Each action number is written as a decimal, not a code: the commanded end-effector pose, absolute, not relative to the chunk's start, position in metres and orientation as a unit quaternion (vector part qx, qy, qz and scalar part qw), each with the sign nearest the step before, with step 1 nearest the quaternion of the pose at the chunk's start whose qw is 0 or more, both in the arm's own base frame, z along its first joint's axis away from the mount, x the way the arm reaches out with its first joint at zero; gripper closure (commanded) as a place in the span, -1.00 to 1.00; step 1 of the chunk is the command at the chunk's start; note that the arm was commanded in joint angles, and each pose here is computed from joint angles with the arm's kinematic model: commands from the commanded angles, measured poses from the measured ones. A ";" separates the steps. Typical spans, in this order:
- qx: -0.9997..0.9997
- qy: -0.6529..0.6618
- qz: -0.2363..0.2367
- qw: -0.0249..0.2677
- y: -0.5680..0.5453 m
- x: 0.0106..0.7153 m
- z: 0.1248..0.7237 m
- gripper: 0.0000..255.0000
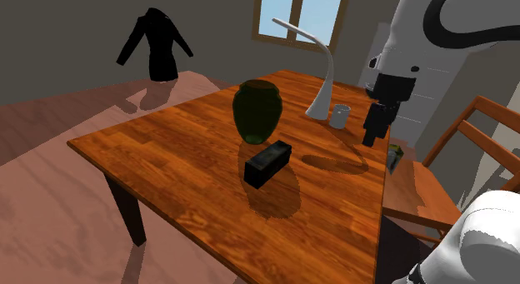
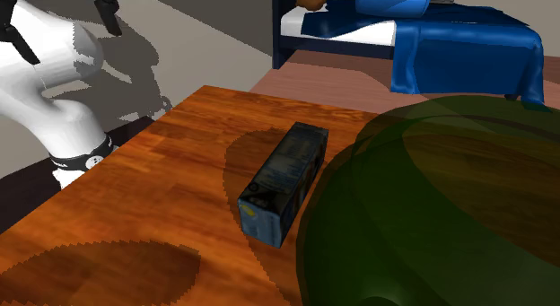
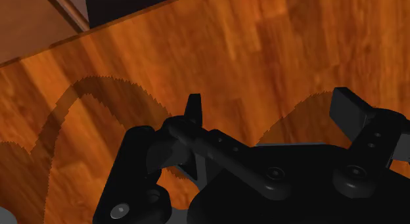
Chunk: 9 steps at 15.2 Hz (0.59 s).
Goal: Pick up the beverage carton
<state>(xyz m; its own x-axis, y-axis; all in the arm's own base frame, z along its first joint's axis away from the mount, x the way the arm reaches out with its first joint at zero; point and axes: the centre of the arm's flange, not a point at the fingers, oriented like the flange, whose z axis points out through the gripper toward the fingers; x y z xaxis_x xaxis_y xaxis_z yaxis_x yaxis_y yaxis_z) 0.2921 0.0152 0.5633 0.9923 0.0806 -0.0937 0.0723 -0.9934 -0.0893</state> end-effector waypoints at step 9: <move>-0.983 0.179 0.037 0.028 0.106 0.330 0.529 -1.00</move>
<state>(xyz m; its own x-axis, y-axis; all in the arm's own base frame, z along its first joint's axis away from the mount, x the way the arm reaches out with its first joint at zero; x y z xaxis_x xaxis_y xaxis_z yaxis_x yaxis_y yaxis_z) 0.3241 0.0957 0.5349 0.9537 -0.2881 -0.0859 -0.2927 -0.9551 -0.0456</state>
